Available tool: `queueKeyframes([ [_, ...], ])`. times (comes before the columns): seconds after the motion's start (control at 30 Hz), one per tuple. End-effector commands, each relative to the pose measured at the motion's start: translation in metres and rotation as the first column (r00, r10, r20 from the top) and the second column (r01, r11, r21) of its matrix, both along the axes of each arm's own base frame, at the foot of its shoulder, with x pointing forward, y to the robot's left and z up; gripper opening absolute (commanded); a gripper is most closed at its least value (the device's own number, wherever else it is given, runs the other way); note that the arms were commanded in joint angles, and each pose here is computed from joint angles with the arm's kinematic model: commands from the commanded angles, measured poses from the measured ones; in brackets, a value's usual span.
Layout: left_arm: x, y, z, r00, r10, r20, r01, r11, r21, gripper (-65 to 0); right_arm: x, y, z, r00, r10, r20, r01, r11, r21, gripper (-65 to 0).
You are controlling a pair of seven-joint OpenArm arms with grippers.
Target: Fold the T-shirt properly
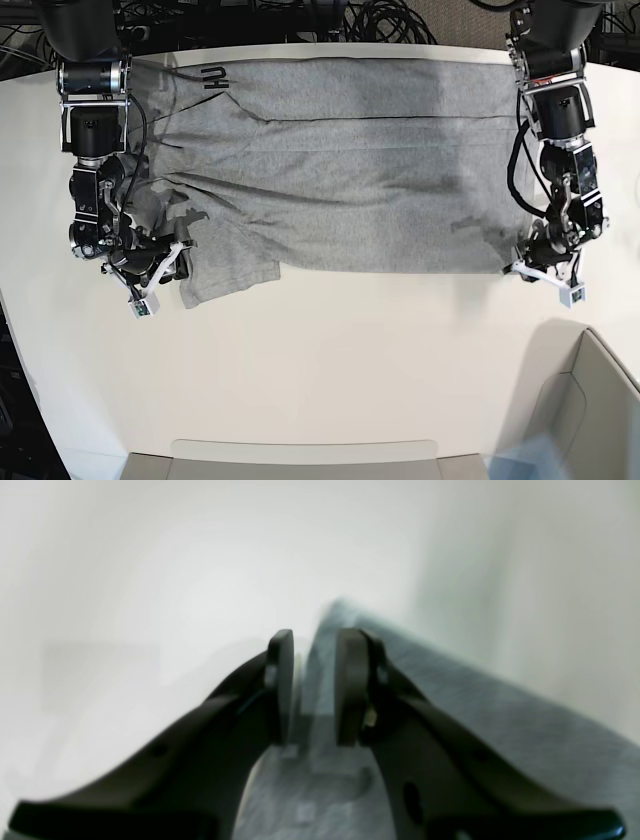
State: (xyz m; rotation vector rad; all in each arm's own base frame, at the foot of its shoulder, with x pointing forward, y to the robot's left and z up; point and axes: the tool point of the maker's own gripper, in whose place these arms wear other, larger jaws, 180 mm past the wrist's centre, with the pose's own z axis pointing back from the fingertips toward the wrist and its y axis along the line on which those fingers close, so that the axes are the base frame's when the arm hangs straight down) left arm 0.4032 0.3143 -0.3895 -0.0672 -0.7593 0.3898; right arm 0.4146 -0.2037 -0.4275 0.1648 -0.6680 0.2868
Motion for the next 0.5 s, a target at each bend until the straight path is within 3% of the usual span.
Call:
queueKeyframes([
  [0.0,0.012,0.007,0.02,0.998,0.004,0.059,-0.005,1.0,0.02,-49.0,-0.014,-0.008,-0.012,0.996,0.011,-0.084,-0.015,0.999,-0.051,-45.9],
  [0.47,-0.003,0.008,-0.011,1.0,0.02,-0.021,-0.02,1.0,-0.008,-49.0,-0.015,-0.008,-0.013,0.996,0.01,-0.085,-0.015,0.999,-0.052,-45.9],
])
